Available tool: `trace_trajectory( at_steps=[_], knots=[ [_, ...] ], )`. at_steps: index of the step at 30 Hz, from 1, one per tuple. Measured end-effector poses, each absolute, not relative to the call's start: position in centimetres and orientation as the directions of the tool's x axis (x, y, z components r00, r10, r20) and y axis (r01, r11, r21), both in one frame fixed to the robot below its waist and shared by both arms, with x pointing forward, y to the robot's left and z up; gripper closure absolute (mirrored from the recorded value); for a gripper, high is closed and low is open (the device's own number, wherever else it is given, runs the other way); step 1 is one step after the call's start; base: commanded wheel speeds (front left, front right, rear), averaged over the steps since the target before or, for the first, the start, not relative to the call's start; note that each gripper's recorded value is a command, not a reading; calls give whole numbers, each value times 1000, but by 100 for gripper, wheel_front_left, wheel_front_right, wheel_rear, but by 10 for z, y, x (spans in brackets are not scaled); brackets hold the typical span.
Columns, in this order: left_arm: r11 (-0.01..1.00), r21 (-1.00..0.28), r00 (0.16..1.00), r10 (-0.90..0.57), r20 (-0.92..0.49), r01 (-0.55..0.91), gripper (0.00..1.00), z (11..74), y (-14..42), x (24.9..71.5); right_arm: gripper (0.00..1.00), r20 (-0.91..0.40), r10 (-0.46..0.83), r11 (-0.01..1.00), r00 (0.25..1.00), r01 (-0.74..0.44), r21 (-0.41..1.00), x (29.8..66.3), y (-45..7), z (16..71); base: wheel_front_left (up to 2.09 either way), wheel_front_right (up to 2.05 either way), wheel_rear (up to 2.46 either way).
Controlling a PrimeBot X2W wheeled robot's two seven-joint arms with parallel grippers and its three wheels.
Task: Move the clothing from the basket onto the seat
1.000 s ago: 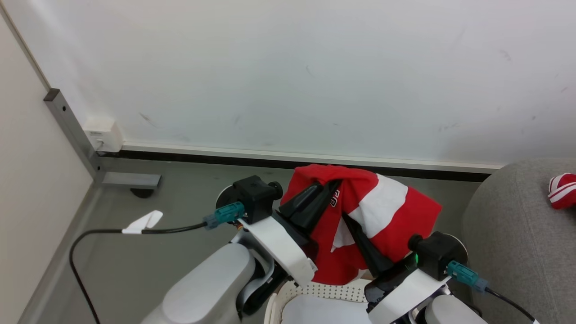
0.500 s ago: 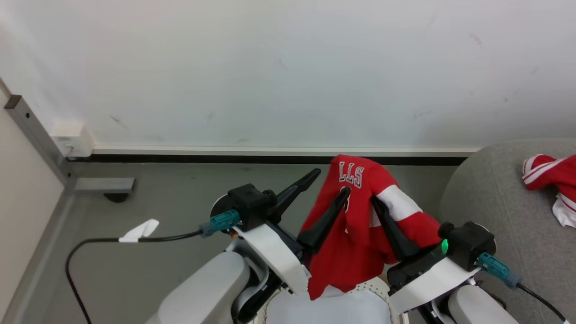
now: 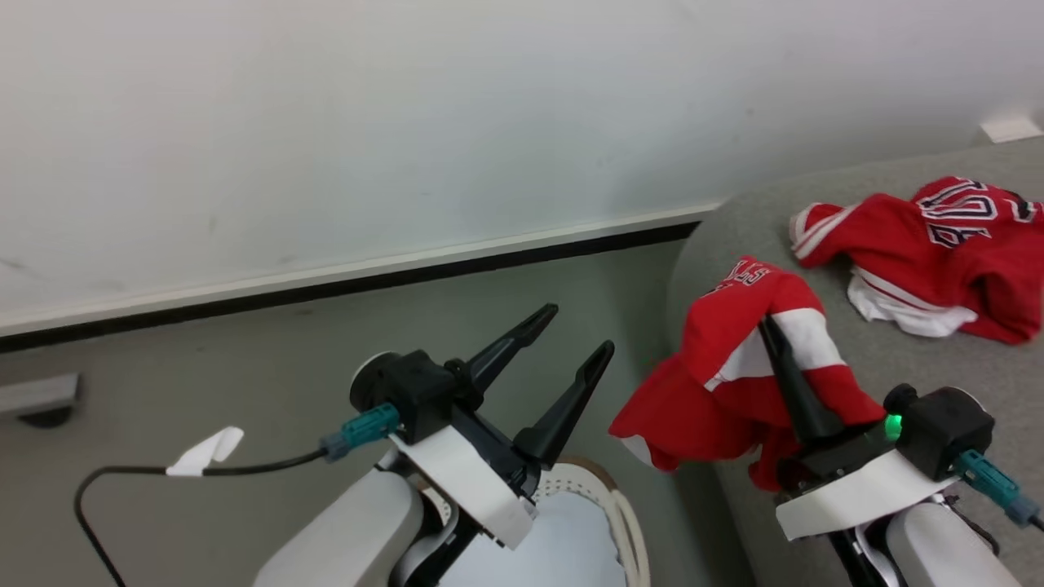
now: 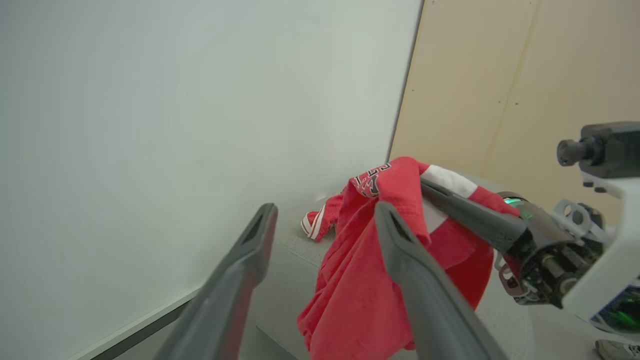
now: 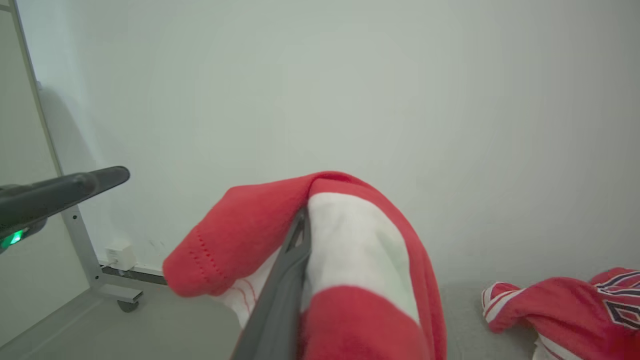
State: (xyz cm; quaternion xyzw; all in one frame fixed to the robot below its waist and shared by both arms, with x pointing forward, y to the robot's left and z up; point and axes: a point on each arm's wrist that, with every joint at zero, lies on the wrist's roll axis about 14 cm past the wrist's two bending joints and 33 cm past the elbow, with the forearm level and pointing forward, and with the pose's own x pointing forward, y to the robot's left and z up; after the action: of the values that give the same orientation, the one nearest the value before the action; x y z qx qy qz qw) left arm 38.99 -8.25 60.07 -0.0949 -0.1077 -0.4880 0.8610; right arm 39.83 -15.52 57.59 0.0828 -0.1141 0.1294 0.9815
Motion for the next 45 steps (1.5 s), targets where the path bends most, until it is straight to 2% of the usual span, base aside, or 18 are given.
trace_trajectory(
  at_steps=[9,15,18,25,29,34,39,45],
  knots=[
    [348,-19,339,-896,287,937,0,594,-135,370,100,248,2,991,969,-35,128,359,-234,577,0,0,0],
    [259,-22,255,-927,274,965,0,583,-162,356,100,231,-97,989,968,67,134,335,-260,571,0,0,0],
    [239,-33,239,-933,270,970,0,579,-168,354,100,223,-118,987,968,89,134,331,-265,569,0,0,0],
    [229,-51,235,-938,254,972,0,569,-169,354,100,222,-131,987,966,105,125,336,-270,569,0,0,0],
    [245,-66,254,-935,246,967,0,562,-162,365,100,235,-124,991,964,111,69,348,-280,577,0,0,0],
    [271,-108,289,-929,231,957,0,548,-150,385,100,289,-137,988,948,150,-23,372,-308,605,0,0,0],
    [298,-133,321,-924,208,945,0,528,-136,406,100,280,-170,969,945,212,-128,396,-345,622,0,0,0],
    [339,-167,365,-917,160,926,0,496,-114,431,100,197,-247,937,949,286,-203,421,-385,611,0,0,0]
  ],
)
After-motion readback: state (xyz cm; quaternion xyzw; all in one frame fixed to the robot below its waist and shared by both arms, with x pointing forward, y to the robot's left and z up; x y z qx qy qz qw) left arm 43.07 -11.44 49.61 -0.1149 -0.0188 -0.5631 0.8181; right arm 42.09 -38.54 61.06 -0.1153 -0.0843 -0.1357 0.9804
